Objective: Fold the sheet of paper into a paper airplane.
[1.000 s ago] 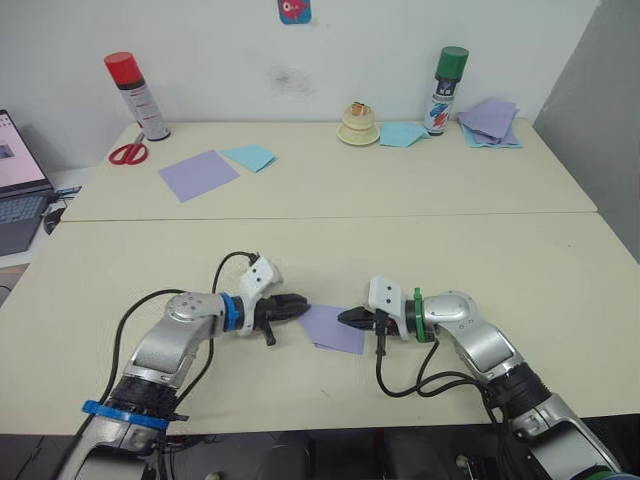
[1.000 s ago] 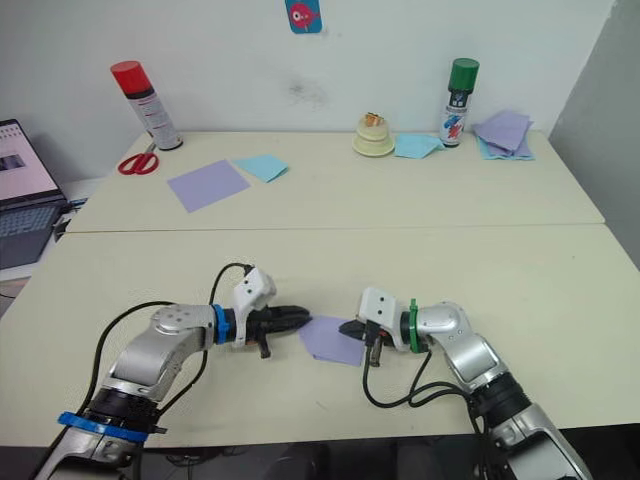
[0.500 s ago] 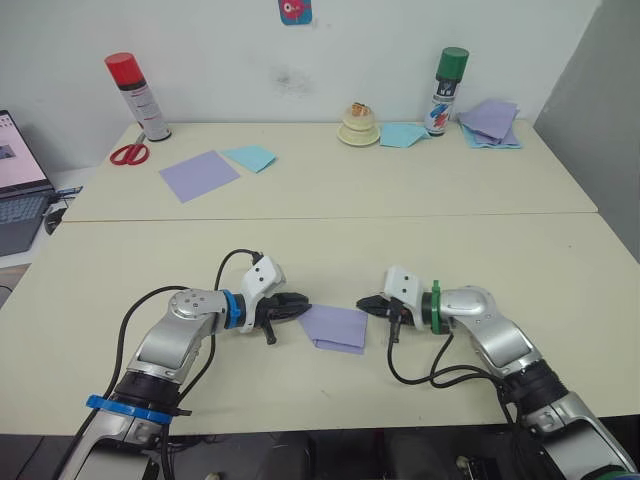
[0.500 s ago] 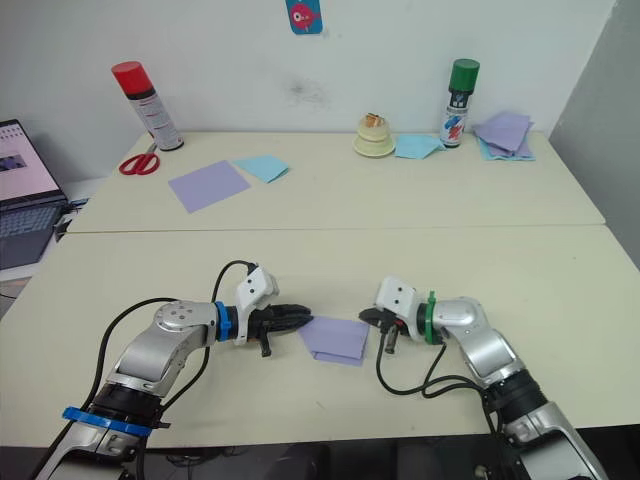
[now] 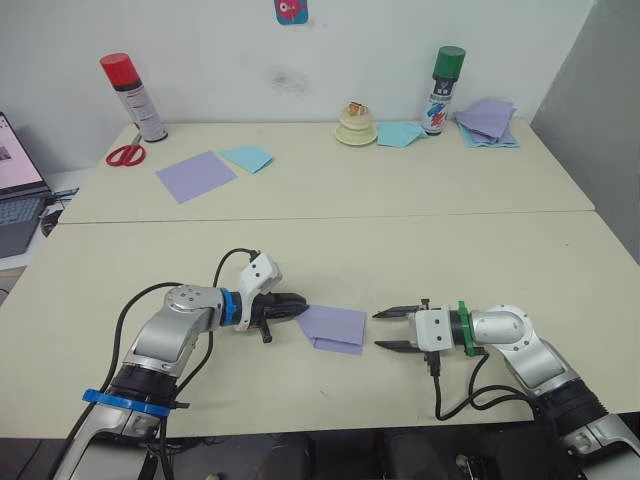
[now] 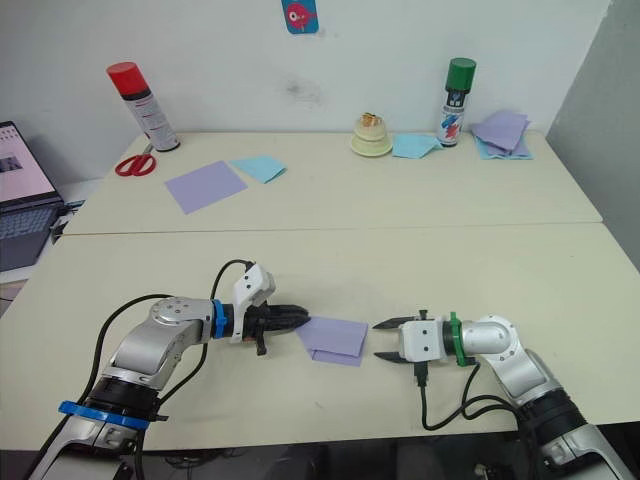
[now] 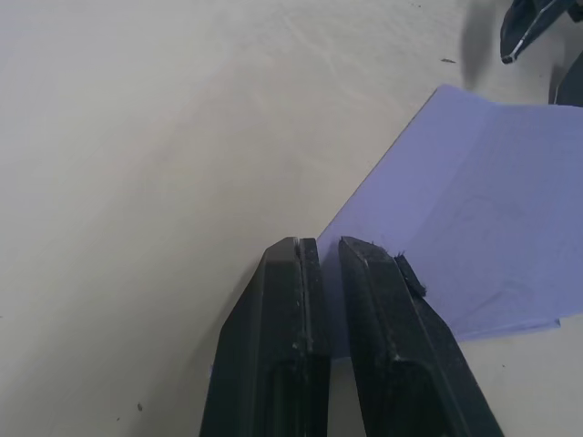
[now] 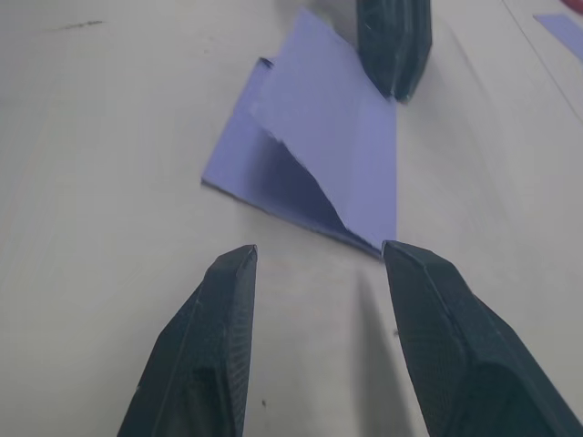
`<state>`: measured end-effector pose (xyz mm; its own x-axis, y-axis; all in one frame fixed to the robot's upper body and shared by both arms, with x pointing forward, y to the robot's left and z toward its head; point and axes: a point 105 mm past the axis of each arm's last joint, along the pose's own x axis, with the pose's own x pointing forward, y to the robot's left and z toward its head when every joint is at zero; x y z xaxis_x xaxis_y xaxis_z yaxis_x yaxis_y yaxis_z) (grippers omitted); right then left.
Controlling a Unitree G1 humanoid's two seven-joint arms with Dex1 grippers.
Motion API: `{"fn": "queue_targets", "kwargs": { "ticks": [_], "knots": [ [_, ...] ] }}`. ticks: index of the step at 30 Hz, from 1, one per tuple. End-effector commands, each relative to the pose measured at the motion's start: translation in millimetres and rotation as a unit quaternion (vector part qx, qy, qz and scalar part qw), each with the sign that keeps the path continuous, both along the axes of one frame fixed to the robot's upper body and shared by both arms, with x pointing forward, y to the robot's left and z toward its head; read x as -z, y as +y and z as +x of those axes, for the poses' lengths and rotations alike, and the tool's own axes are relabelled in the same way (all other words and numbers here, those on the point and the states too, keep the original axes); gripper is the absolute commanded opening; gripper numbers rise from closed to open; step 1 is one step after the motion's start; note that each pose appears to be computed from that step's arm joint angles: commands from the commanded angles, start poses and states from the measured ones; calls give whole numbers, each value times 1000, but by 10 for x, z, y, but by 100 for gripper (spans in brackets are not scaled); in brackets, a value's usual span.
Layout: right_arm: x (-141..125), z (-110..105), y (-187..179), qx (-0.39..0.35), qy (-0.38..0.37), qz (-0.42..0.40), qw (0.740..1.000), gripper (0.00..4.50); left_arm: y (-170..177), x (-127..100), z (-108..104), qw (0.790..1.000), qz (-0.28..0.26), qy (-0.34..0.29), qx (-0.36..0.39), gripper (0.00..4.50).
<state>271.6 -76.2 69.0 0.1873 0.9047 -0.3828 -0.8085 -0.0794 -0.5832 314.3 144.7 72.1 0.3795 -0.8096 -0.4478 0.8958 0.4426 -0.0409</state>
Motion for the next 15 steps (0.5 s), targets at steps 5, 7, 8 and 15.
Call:
{"fn": "queue_targets", "kwargs": {
  "ticks": [5, 7, 8, 15],
  "knots": [
    [-177, 55, 340, 6, 2, 84, 996, 213, -21, 91, -76, 1000, 11, 21, 13, 68],
    [-184, 76, 354, 17, 23, 97, 995, 176, -16, 90, -82, 1000, 11, 22, 13, 68],
    [-182, 82, 350, 20, 28, 98, 995, 131, -13, 88, -83, 1000, 12, 23, 14, 68],
    [-268, 202, 266, 74, 97, 149, 981, 2, 50, 71, -103, 999, 12, 32, 17, 68]
  ]
}}
